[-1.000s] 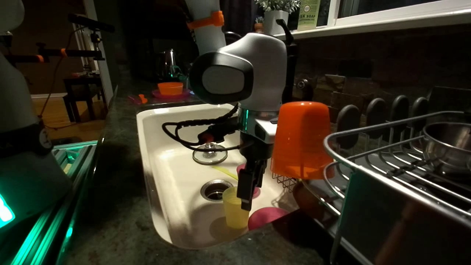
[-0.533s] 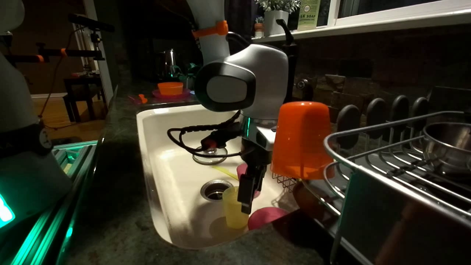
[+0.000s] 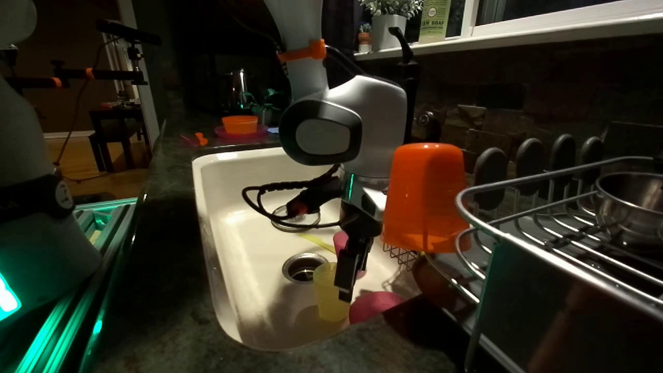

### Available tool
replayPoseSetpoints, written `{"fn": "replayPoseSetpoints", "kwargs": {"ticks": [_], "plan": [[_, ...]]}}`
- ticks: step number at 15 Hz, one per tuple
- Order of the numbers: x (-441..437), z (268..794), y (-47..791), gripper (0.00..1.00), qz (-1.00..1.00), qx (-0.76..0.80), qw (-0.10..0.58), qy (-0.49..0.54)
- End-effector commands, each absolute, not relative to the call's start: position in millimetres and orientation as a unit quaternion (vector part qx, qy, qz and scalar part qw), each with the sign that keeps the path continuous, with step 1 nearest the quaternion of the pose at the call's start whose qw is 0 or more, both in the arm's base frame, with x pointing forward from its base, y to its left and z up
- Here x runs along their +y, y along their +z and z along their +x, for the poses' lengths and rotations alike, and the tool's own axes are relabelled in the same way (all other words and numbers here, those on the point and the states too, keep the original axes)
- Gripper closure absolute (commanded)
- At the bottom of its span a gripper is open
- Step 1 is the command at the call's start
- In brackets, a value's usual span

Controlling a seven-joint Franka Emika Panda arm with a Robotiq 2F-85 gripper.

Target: Put the yellow cup on the dishrack.

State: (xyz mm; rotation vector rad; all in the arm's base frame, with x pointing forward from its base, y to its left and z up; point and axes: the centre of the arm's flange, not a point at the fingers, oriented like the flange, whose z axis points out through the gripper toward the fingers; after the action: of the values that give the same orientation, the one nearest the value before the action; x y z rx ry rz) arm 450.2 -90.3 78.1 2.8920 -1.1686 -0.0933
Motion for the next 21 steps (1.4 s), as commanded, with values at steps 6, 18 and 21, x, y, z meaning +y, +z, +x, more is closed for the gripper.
{"fn": "replayPoseSetpoints", "kwargs": {"ticks": [6, 18, 21], "plan": [[-84, 453, 64, 0.00, 0.925, -0.376, -0.017, -0.058], [-72, 449, 57, 0.00, 0.925, -0.364, -0.046, -0.098], [-71, 447, 56, 0.00, 0.921, -0.366, -0.055, -0.120]]}}
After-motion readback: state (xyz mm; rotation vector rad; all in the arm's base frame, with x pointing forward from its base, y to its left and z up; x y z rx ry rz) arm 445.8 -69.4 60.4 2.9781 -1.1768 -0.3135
